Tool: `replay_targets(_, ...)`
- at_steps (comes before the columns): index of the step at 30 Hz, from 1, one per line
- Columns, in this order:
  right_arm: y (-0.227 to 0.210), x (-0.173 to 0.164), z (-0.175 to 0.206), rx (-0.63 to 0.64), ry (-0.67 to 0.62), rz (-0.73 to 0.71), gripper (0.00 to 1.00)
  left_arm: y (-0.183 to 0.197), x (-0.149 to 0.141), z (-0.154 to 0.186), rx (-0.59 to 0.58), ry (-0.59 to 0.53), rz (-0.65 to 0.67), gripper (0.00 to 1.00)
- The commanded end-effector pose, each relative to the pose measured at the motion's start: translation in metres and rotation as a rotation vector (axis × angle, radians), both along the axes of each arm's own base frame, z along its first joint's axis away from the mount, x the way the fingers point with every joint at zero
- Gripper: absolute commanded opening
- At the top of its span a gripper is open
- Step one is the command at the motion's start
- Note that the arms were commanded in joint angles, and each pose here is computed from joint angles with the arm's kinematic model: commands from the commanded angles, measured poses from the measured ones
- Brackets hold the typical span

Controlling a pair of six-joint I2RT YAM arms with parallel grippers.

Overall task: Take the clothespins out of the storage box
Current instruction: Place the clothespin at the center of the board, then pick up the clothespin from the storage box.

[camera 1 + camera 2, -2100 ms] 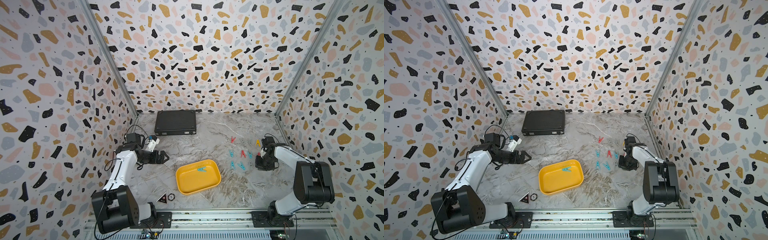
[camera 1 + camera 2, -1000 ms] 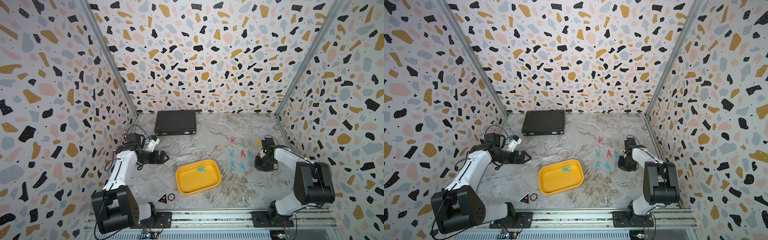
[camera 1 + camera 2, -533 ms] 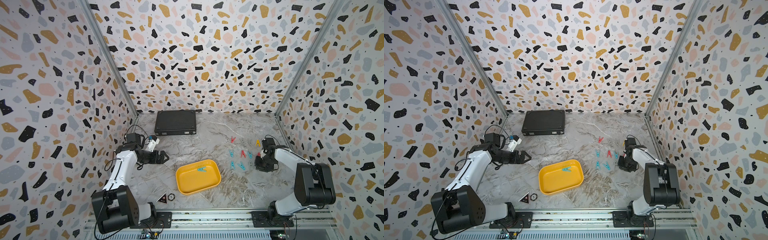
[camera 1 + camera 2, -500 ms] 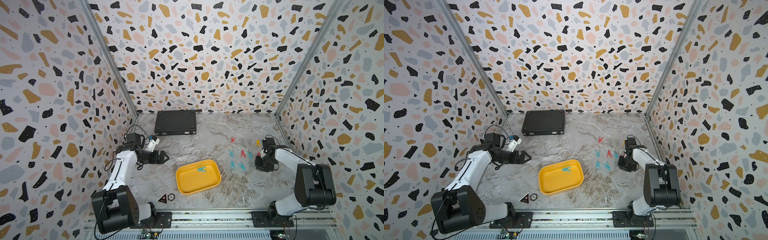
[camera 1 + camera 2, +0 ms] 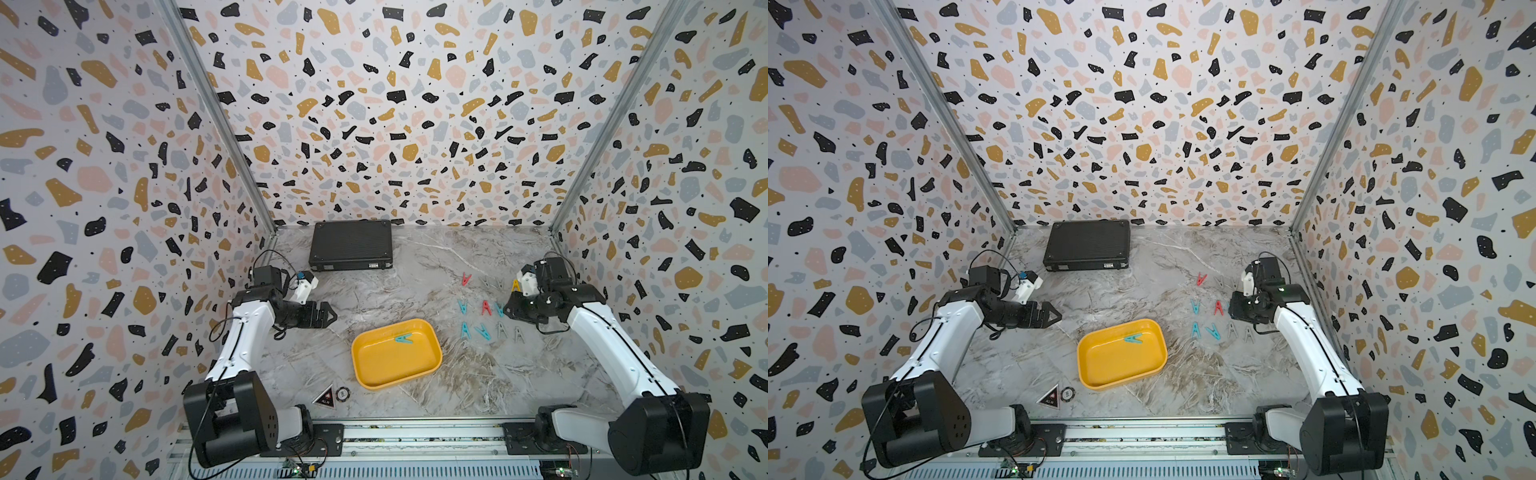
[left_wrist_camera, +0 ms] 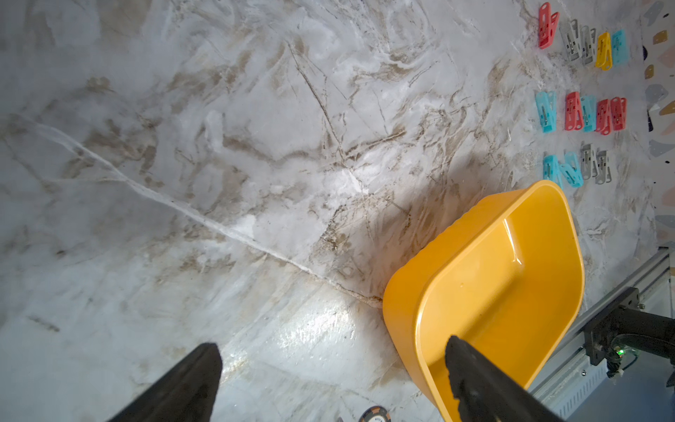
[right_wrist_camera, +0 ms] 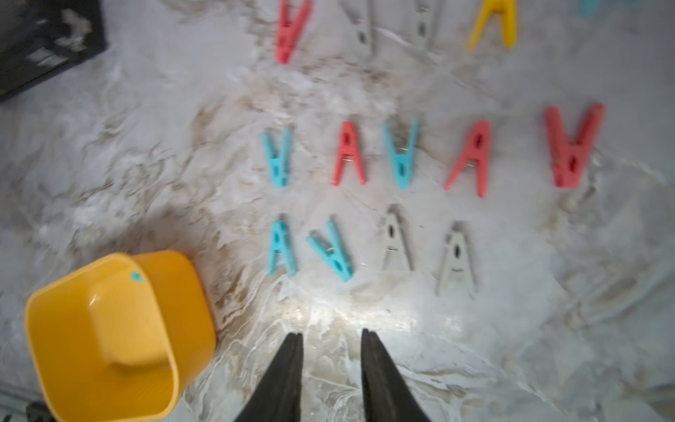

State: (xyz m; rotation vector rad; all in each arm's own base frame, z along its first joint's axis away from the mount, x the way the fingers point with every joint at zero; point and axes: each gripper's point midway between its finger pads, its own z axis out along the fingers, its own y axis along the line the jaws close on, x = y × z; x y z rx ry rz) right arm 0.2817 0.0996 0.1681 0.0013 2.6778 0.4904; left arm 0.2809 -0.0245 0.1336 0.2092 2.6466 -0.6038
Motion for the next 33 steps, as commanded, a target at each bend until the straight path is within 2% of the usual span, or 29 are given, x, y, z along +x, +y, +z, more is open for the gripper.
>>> replay_targets(1, 0.051, -0.013, 0.025, 0.049, -0.059, 0.227, 0.33, 0.006, 0.005, 0.004, 0.044, -0.025, 0.015, 1.0)
replay_targets(6, 0.12, -0.033, 0.03, 0.022, -0.111, 0.516, 0.33, 0.012, 0.005, 0.005, 0.08, -0.035, 0.035, 1.0)
replay_targets(10, 0.161, -0.048, 0.013, -0.063, -0.084, 0.704, 0.32, 0.014, 0.005, 0.004, 0.093, -0.038, 0.042, 1.0)
replay_targets(14, 0.193, -0.056, -0.012, -0.152, -0.058, 0.826, 0.32, 0.011, 0.003, 0.005, 0.079, -0.039, 0.032, 1.0)
replay_targets(21, 0.231, -0.059, -0.052, -0.245, -0.002, 0.938, 0.32, 0.005, 0.001, 0.007, 0.05, -0.05, 0.007, 1.0)
replay_targets(27, 0.245, -0.055, -0.082, -0.349, 0.018, 0.984, 0.3, 0.005, 0.001, 0.007, 0.052, -0.05, 0.007, 1.0)
replay_targets(33, 0.253, -0.046, -0.094, -0.36, 0.01, 0.985, 0.31, 0.005, 0.001, 0.007, 0.05, -0.05, 0.006, 1.0)
